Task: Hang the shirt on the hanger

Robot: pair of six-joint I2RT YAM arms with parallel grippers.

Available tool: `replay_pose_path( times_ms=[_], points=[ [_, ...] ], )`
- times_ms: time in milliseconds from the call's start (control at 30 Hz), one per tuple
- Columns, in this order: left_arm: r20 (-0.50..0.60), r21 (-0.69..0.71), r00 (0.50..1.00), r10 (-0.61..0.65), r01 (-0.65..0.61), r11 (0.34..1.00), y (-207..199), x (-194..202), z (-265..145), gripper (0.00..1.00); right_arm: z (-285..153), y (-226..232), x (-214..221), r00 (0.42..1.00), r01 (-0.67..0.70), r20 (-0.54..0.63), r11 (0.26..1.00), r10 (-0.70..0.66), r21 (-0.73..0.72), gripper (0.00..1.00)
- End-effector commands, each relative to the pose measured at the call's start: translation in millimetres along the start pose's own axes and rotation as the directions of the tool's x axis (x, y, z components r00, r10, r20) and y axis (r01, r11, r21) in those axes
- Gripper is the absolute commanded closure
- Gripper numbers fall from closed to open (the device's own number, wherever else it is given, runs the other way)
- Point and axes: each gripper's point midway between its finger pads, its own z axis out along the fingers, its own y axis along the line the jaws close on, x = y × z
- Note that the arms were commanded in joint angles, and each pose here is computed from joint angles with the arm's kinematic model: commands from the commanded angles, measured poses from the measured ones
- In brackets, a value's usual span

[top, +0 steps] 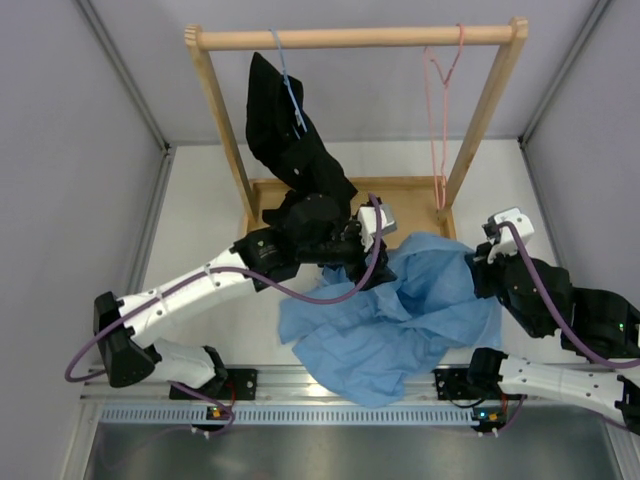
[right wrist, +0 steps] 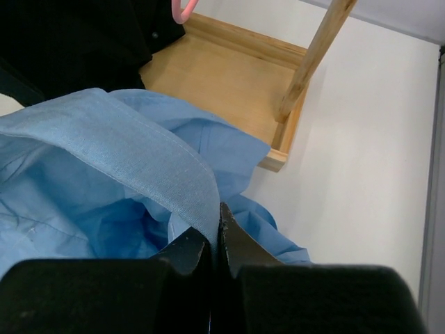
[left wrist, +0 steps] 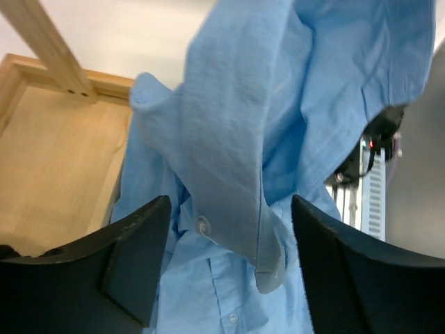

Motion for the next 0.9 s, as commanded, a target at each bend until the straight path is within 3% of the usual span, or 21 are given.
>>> replay_pose_path(
  times_ms=[0,167,233,400,433,567,633,667,767,867],
  points=[
    [-0.046,0.181,0.996,0.077,-0.067,0.981,-16,10,-3,0.28,-7,-2,-8,1.0,0.006,0.012,1.0,-0.006,-0.026,1.0],
    [-0.043,0.302,0.997,0.06,-0.044,0.952,-30,16,-7,0.43,-7,-4,-9,1.0,0.01,0.015,1.0,-0.01,-0.02,1.0],
    [-0.053,0.295,0.997,0.05,-0.032,0.955,-28,18,-3,0.65,-6,-3,-9,1.0,0.016,0.01,1.0,-0.016,-0.019,1.0],
    [-0.05,0.208,0.999,0.011,-0.001,0.978,-16,7,-2,0.87,-2,0,-6,1.0,0.028,-0.006,1.0,-0.028,-0.012,1.0],
    [-0.047,0.136,0.999,-0.001,0.007,0.991,-4,4,-2,1.0,-1,1,-6,1.0,0.029,-0.009,1.0,-0.029,-0.013,1.0],
    [0.036,-0.104,0.991,-0.127,0.13,0.986,24,-19,-13,1.0,4,9,2,1.0,0.0,-0.032,1.0,0.0,-0.014,1.0],
    [0.083,-0.217,0.984,-0.156,0.171,0.961,28,-27,-19,1.0,8,16,4,0.999,-0.016,-0.037,0.999,0.015,-0.033,1.0],
    [0.12,-0.349,0.974,-0.192,0.222,0.911,45,-27,-25,1.0,10,22,9,0.999,-0.021,-0.05,0.998,0.018,-0.057,1.0],
    [0.169,-0.437,0.96,-0.223,0.276,0.856,32,-24,-31,1.0,11,30,11,0.997,-0.041,-0.062,0.996,0.036,-0.081,0.99],
    [0.162,-0.512,0.968,-0.194,0.251,0.822,22,-11,-33,1.0,12,40,11,0.996,-0.039,-0.085,0.992,0.029,-0.12,0.96]
  ],
)
